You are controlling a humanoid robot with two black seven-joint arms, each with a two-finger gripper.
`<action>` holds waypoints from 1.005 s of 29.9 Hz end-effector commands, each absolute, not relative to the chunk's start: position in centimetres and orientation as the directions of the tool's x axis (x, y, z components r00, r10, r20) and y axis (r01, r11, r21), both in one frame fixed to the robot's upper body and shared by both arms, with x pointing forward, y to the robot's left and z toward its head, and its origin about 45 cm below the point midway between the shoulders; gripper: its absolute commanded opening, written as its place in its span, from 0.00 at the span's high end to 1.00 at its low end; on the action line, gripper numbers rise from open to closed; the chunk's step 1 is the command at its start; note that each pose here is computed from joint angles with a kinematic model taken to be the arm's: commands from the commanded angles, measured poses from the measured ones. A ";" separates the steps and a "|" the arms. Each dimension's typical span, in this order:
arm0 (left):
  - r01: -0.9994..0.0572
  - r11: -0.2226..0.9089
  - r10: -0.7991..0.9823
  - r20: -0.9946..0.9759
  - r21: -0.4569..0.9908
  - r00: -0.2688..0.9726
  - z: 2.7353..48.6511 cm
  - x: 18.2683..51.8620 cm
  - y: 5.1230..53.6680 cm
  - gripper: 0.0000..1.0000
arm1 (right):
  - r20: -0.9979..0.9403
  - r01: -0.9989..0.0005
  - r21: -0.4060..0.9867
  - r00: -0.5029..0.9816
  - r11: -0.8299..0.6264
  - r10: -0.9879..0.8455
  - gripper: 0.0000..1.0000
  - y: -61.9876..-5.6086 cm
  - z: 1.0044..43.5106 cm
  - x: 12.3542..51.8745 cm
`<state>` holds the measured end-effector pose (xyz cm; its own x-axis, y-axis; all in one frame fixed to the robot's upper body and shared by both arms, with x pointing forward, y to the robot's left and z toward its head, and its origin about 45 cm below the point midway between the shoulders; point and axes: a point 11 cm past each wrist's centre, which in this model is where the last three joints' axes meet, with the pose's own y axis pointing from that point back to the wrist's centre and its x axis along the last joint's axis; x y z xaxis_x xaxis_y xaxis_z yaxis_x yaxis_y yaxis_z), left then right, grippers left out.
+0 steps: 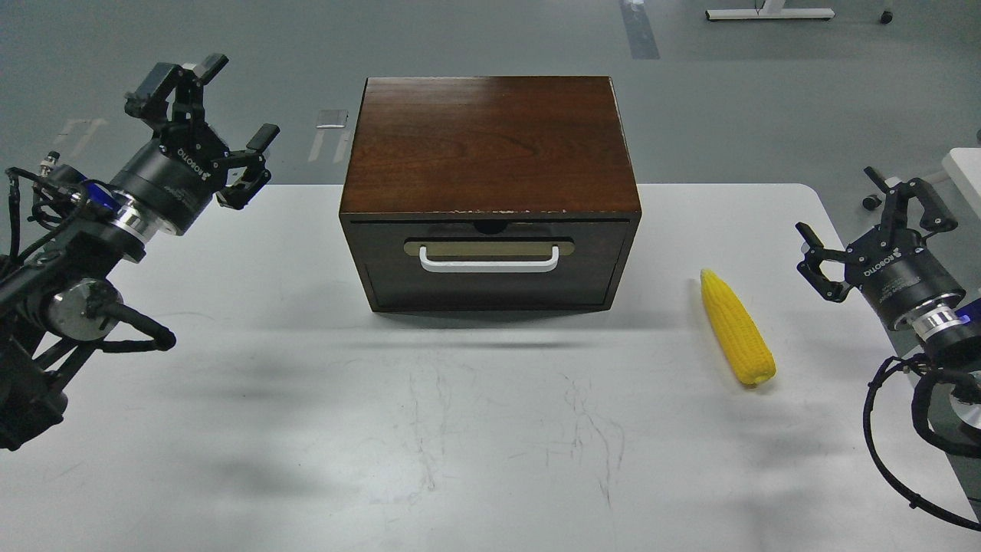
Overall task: Put corn in drawer with both arms
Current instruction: 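Move the left gripper toward the white drawer handle of the wooden box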
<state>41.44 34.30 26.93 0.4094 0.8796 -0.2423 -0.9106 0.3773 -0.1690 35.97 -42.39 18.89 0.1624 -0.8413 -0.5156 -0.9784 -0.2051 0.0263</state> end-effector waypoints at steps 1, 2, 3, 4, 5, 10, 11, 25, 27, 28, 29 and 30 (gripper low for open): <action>-0.911 0.377 0.880 -0.245 -0.166 0.408 26.7 41.2 34.4 0.01 | -0.517 -0.978 0.026 0.163 -0.205 -0.841 0.00 -42.3 18.9 36.0; -0.911 0.378 0.879 -0.244 -0.163 0.409 26.7 41.2 34.3 0.01 | -0.517 -0.978 0.026 0.162 -0.205 -0.840 0.00 -42.3 18.8 36.0; -0.911 0.379 0.879 -0.245 -0.162 0.409 26.7 41.2 34.3 0.01 | -0.517 -0.978 0.024 0.163 -0.205 -0.840 0.00 -42.3 18.9 36.0; -0.911 0.380 0.878 -0.246 -0.161 0.410 26.6 41.2 34.3 0.01 | -0.517 -0.978 0.024 0.163 -0.205 -0.840 0.00 -42.3 18.9 36.0; -0.910 0.383 0.878 -0.243 -0.161 0.412 26.7 41.2 34.3 0.01 | -0.516 -0.979 0.025 0.163 -0.205 -0.841 0.00 -42.4 18.9 36.0; -0.900 0.390 0.872 -0.238 -0.194 0.428 27.9 41.6 34.1 0.01 | -0.510 -0.979 0.022 0.162 -0.201 -0.845 0.00 -42.7 19.2 36.1; -0.898 0.391 0.870 -0.236 -0.202 0.432 28.3 41.7 34.1 0.01 | -0.510 -0.979 0.022 0.162 -0.201 -0.845 0.00 -42.7 19.2 36.1; -0.531 0.832 0.545 0.412 -0.159 0.731 37.8 40.2 23.3 0.02 | -0.502 -0.979 0.015 0.170 -0.205 -0.848 0.00 -42.6 19.6 36.4; -0.466 0.879 0.433 0.571 -0.097 0.697 38.8 39.5 21.3 0.01 | -0.502 -0.979 0.013 0.171 -0.205 -0.848 0.00 -42.6 19.7 36.4; -0.447 0.892 0.392 0.620 -0.074 0.680 39.1 39.2 20.7 0.01 | -0.502 -0.979 0.013 0.171 -0.205 -0.848 0.00 -42.6 19.7 36.4; -0.421 0.906 0.325 0.699 -0.038 0.637 39.7 38.9 19.7 0.01 | -0.502 -0.979 0.012 0.172 -0.206 -0.848 0.00 -42.6 19.7 36.5; -0.400 0.917 0.260 0.769 -0.006 0.585 40.5 38.6 19.0 0.01 | -0.501 -0.978 0.009 0.175 -0.208 -0.847 0.00 -42.5 19.8 36.6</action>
<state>39.43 21.15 38.96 0.6908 0.4230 0.5864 -0.4620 0.8821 -0.0921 36.44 -42.64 19.66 0.1709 -0.8479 -0.5018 -0.9786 -0.2052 0.0134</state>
